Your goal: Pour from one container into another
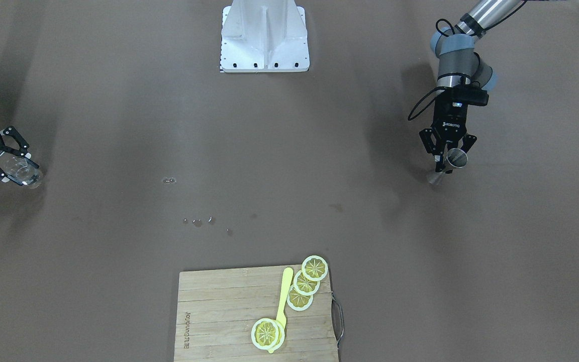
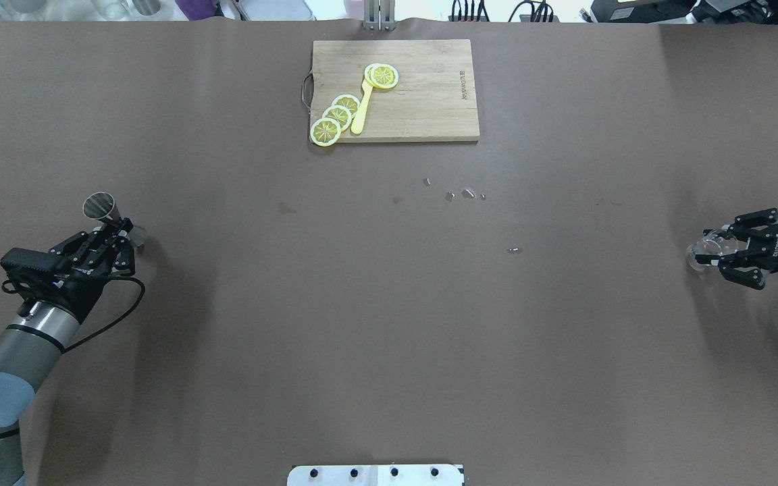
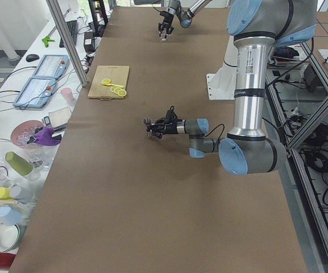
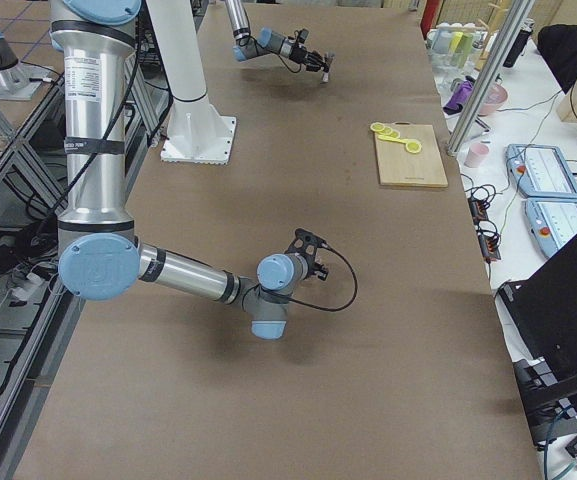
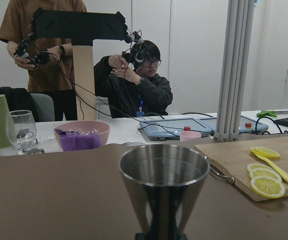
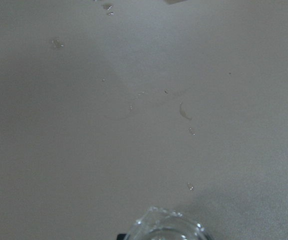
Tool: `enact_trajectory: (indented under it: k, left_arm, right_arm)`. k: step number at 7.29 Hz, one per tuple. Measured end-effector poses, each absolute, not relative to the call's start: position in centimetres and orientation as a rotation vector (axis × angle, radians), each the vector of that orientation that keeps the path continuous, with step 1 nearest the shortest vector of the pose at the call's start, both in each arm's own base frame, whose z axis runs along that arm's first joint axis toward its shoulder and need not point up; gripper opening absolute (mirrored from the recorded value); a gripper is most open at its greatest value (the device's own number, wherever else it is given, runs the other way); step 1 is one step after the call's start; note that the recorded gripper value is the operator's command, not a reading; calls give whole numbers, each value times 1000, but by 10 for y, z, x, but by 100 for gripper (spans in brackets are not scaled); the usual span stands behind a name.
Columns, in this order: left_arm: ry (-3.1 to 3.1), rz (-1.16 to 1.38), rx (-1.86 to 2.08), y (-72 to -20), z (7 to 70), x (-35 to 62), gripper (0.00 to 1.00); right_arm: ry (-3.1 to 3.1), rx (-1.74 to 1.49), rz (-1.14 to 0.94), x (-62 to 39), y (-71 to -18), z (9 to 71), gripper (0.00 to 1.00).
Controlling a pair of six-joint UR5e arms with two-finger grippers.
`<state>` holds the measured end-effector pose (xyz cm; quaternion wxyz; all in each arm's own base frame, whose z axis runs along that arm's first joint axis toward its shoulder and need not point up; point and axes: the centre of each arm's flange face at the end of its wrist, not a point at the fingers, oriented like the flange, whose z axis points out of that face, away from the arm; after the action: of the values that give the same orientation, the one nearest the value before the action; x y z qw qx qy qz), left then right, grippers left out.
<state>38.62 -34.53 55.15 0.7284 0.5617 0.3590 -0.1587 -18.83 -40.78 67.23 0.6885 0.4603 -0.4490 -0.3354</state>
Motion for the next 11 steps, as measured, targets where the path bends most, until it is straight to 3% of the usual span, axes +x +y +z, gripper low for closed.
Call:
enact_trajectory:
  k: [1, 2, 3, 7, 8, 10, 11]
  left_arm:
    - [786, -347, 1236, -346, 554, 388, 0]
    - [784, -346, 1236, -346, 555, 389, 5]
    - [783, -346, 1236, -346, 555, 389, 13]
    - [793, -352, 1238, -348, 550, 394, 46]
    - [799, -356, 1240, -349, 547, 396, 46]
    - [795, -370, 1251, -350, 543, 396, 70]
    - [792, -375, 1254, -350, 543, 396, 93]
  right_arm:
    - [-1005, 1030, -751, -189, -408, 672, 0]
    - [-1006, 1030, -751, -189, -408, 672, 63]
    - [-1006, 1031, -752, -189, -408, 672, 100]
    - [-1006, 1031, -752, -190, -409, 672, 100]
    - [-1006, 1032, -752, -190, -409, 671, 100]
    - [-1009, 1032, -752, -190, -409, 670, 100]
    - [-1012, 1031, -752, -189, -408, 670, 100]
